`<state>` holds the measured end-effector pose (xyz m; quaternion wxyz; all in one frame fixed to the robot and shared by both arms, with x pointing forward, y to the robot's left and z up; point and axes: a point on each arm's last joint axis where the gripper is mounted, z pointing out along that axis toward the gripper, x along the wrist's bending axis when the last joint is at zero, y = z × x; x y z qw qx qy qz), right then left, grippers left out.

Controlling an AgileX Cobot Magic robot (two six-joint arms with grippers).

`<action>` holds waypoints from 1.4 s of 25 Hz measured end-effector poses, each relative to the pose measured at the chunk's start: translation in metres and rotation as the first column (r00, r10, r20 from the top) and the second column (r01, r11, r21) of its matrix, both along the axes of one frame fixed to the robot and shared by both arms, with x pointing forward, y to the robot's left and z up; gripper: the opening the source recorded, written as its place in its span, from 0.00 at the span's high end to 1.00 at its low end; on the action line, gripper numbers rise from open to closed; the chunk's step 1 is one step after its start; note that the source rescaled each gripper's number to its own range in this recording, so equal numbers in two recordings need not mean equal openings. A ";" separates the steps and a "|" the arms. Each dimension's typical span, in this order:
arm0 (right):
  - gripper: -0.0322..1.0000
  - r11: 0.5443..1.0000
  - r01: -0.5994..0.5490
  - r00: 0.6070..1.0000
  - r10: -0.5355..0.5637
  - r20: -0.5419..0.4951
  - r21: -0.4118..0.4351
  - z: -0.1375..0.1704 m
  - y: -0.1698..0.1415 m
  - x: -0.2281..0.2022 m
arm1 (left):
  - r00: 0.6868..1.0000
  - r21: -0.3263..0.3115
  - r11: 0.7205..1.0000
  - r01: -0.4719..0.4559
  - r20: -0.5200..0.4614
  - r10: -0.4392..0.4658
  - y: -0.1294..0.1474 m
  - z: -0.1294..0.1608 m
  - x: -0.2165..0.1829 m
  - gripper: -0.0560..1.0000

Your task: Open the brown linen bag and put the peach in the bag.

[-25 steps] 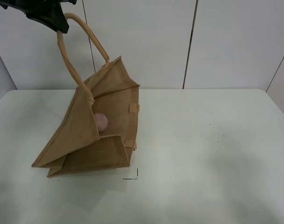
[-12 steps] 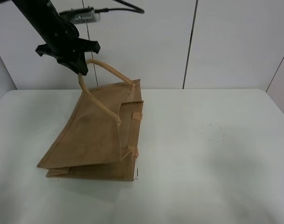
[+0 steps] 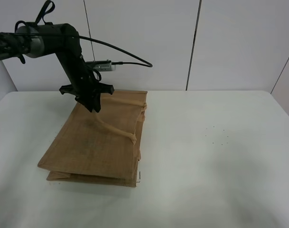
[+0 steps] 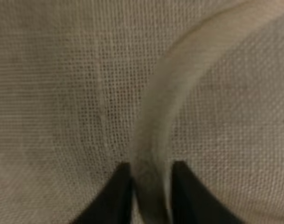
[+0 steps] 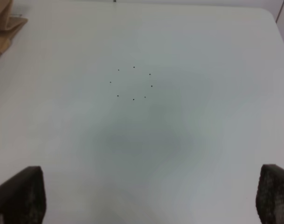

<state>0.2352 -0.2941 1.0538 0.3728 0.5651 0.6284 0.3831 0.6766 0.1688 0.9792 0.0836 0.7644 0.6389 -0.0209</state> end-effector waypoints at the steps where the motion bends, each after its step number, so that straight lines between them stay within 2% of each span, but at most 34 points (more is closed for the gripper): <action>1: 0.00 1.000 0.000 1.000 0.000 0.000 0.000 0.000 0.000 0.000 | 1.000 -0.006 1.000 -0.001 -0.004 0.001 -0.001 -0.001 0.000 0.55; 3: 0.00 1.000 0.000 1.000 0.000 0.000 0.000 0.000 0.000 0.000 | 1.000 -0.013 1.000 -0.003 -0.007 0.003 -0.001 -0.001 0.000 0.35; 6: 0.00 1.000 0.000 1.000 0.000 0.000 0.000 0.000 0.000 0.000 | 1.000 -0.012 1.000 -0.003 -0.009 0.003 -0.001 -0.001 0.000 0.24; 11: 0.00 1.000 0.000 1.000 0.000 0.000 0.000 0.000 0.000 0.000 | 1.000 0.040 0.999 0.001 -0.016 0.000 0.004 0.000 -0.001 0.21; 15: 0.00 1.000 0.000 1.000 0.000 0.000 0.000 0.000 0.000 0.000 | 0.999 0.057 0.998 -0.024 0.025 0.023 0.014 0.015 0.004 0.20; 19: 0.00 1.000 0.000 1.000 0.000 0.000 0.000 0.000 0.000 0.000 | 0.995 0.053 0.995 -0.090 0.046 0.087 0.044 0.030 0.008 0.19; 26: 0.00 1.000 0.000 1.000 0.000 0.000 0.000 0.000 0.000 0.000 | 0.976 0.063 0.974 -0.216 0.044 0.213 0.113 0.032 0.014 0.19; 31: 0.00 1.000 0.000 1.000 0.000 0.000 0.000 0.000 0.000 0.000 | 0.970 0.067 0.968 -0.242 0.045 0.239 0.128 0.032 0.015 0.08; 35: 0.00 1.000 0.000 1.000 0.000 0.000 0.001 0.000 0.000 0.000 | 0.970 0.090 0.966 -0.243 0.050 0.239 0.130 0.034 0.014 0.06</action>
